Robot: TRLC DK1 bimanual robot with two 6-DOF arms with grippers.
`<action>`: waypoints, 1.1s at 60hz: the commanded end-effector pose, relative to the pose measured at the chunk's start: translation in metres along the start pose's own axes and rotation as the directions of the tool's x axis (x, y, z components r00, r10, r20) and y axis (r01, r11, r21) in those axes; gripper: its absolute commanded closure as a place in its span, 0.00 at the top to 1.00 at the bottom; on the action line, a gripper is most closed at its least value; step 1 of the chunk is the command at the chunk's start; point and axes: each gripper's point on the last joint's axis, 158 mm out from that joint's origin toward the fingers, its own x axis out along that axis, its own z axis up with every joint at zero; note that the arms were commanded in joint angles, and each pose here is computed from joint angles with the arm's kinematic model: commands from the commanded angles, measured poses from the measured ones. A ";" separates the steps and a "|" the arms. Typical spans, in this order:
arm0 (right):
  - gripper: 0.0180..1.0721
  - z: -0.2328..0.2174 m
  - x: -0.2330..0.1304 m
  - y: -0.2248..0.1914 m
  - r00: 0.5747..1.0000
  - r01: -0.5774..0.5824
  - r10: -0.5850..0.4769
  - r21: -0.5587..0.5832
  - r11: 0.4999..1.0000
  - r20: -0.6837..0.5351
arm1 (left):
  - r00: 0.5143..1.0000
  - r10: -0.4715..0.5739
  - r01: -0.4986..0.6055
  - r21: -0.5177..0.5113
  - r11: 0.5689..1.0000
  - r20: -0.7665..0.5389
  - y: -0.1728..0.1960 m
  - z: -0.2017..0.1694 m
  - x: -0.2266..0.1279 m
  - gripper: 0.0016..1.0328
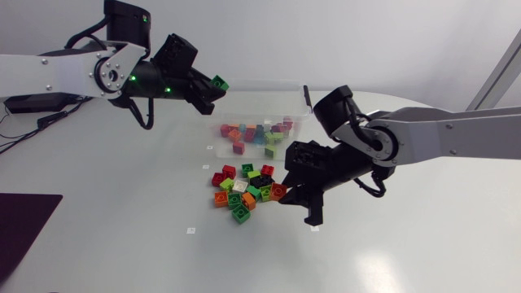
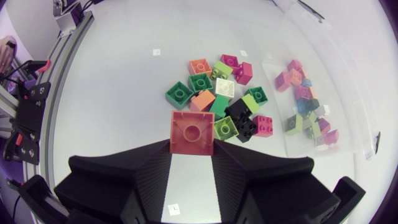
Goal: Place the duplo bricks in the container
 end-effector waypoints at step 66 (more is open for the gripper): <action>0.14 0.091 -0.070 -0.188 0.896 0.329 -0.395 0.295 0.897 0.204 | 0.982 -0.056 0.073 0.092 0.993 -0.179 -0.013 -0.046 -0.053 0.95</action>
